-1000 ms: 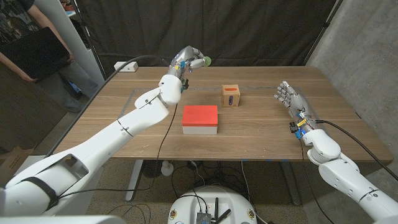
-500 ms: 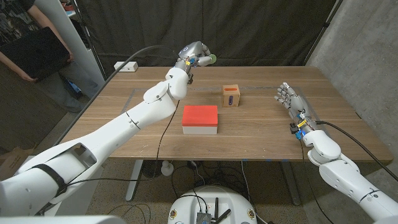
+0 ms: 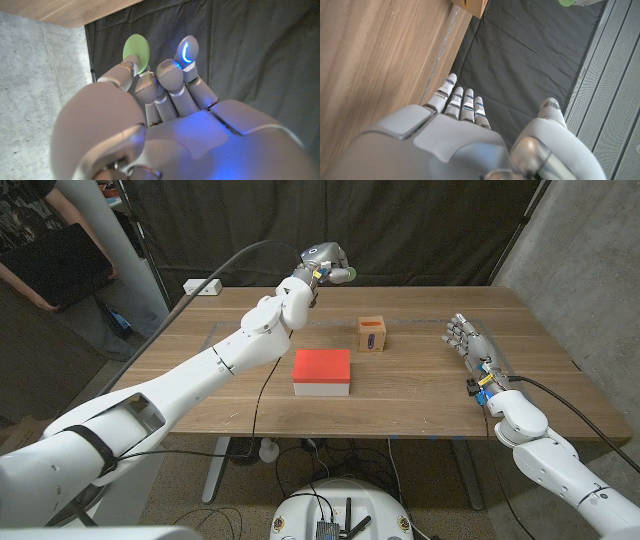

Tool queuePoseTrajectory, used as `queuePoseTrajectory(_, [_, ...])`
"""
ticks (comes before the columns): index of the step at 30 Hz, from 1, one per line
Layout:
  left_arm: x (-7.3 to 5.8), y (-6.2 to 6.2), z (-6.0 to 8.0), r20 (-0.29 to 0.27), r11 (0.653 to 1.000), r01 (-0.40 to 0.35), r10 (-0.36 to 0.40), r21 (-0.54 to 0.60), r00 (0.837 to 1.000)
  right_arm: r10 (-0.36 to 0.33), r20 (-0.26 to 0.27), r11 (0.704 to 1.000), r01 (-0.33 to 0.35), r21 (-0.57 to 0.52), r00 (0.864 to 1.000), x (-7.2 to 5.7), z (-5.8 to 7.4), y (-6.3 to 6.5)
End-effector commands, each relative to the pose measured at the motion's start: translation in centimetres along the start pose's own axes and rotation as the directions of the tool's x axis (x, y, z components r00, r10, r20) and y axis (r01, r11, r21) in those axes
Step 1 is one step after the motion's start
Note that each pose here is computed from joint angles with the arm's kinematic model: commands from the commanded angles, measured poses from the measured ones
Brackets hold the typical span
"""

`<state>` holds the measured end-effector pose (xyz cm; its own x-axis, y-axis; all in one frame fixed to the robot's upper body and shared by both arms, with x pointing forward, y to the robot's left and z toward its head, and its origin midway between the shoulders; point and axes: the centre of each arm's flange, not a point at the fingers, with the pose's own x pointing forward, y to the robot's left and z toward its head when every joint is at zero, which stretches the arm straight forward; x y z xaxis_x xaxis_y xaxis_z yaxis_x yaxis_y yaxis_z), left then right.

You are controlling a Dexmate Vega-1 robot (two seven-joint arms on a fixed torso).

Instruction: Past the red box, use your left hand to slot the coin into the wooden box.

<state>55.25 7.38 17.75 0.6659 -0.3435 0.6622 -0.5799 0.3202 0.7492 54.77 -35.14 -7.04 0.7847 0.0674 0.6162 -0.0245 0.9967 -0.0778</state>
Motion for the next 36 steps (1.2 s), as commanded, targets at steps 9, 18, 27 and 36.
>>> queuePoseTrajectory(9, [2.4,-0.4,3.9,0.031,0.963,0.152,-0.163,0.223,0.986,-0.009,0.01,1.0,0.009,0.008,1.0,-0.9,0.2,0.5])
queuePoseTrajectory(18, [3.3,-1.0,4.2,0.048,0.941,0.195,-0.216,0.277,0.975,-0.017,0.004,1.0,0.017,0.008,1.0,-1.3,0.0,0.4])
queuePoseTrajectory(27, [4.3,-2.2,4.0,0.053,0.928,0.244,-0.269,0.283,0.962,-0.022,0.004,1.0,0.022,0.007,1.0,-1.3,-0.1,0.3])
queuePoseTrajectory(36, [4.6,-3.7,4.2,0.037,0.933,0.249,-0.268,0.261,0.963,-0.022,0.0,1.0,0.022,0.01,1.0,-0.9,-0.3,0.3])
